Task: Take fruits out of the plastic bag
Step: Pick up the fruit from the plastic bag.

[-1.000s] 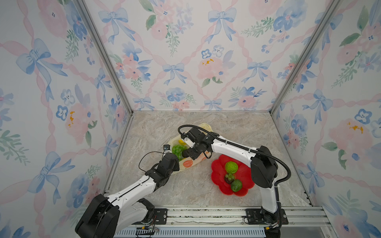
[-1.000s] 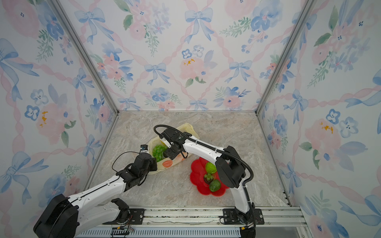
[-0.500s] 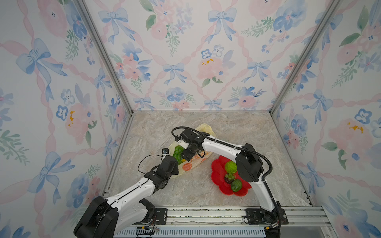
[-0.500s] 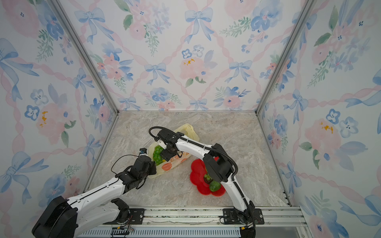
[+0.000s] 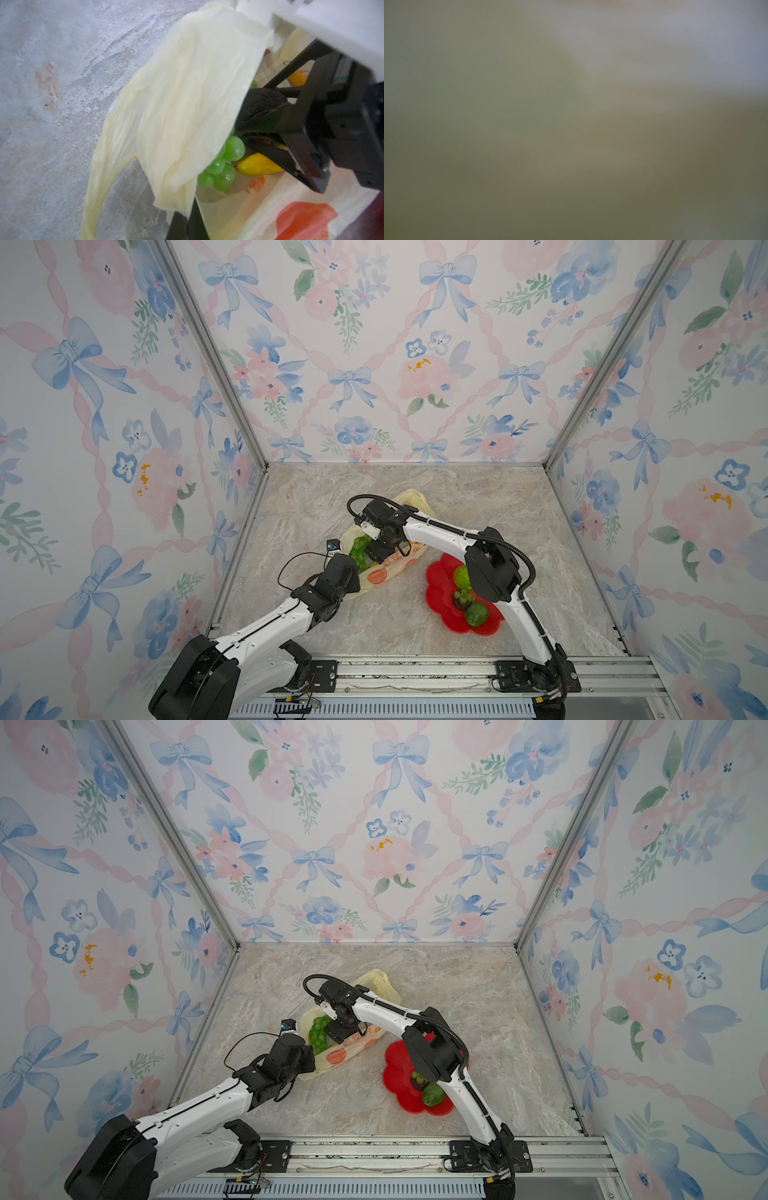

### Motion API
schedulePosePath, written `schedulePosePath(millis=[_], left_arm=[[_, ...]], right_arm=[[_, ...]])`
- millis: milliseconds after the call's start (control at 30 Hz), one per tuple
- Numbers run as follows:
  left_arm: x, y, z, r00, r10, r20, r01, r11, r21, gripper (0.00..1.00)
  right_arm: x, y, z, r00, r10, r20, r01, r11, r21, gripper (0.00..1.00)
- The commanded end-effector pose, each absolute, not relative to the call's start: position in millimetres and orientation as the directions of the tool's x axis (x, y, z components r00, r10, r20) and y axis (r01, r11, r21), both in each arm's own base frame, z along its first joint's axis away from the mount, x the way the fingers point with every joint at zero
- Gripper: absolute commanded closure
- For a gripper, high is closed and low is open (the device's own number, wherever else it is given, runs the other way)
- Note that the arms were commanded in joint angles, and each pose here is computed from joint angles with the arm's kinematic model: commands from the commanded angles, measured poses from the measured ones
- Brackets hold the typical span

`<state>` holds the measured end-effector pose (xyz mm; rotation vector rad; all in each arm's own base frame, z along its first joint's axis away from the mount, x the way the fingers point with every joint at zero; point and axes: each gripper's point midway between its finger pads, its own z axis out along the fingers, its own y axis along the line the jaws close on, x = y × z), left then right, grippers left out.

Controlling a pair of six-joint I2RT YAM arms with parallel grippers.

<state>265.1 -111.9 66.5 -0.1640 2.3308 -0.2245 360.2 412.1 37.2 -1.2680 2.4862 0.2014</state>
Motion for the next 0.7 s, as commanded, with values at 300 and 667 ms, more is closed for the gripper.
schedulePosePath(millis=[300,667], left_arm=[[261.4,-109.4,63.6,-0.700,-0.174,-0.693,-0.051,0.979,-0.195,1.00],[264.9,-111.0,64.7,-0.702,-0.157,-0.694,-0.043,0.983,-0.178,1.00]], right_arm=[[379.6,405.3,44.8,-0.600,-0.699,-0.388,-0.757,0.654,-0.006,0.42],[380.0,408.5,74.7,-0.606,-0.662,-0.442,-0.742,0.670,0.014,0.49]])
